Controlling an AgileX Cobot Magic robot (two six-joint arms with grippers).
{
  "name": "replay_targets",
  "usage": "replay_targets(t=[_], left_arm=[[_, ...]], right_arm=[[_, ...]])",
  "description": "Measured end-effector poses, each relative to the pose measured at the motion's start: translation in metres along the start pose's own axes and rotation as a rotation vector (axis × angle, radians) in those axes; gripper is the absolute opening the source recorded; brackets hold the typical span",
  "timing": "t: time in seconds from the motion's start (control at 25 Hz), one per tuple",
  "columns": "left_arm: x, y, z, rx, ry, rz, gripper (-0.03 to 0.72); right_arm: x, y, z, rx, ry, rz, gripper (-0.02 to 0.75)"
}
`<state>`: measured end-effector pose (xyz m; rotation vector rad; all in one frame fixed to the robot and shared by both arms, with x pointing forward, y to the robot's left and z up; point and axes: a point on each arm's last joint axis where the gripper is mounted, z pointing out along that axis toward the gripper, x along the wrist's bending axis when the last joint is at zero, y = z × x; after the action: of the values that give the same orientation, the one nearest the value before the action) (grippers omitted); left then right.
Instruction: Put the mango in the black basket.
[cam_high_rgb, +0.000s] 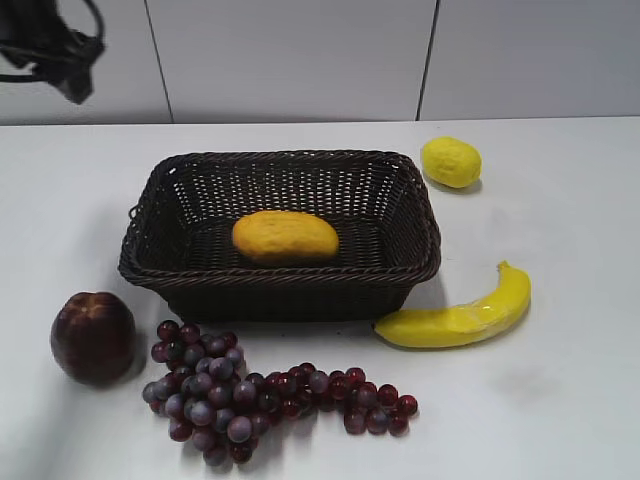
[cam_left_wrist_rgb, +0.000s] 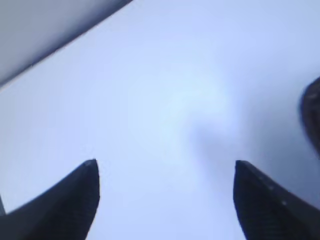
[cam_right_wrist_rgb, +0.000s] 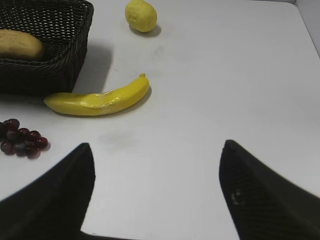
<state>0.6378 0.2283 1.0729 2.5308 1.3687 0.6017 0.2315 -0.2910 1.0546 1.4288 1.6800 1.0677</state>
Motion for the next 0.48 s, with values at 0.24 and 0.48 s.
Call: replay_targets(t=[0.24,0.48], left_arm=[[0.066,-0.057,0.000,0.202,-0.021,-0.358,0.617],[0.081,-0.077,-0.023,0.148,-0.072,-0.507,0.591]], right_arm=[[0.000,0.000,0.000,0.000,0.000,0.000,0.593],[0.000,0.000,0.000,0.000,0.000,0.000,0.593]])
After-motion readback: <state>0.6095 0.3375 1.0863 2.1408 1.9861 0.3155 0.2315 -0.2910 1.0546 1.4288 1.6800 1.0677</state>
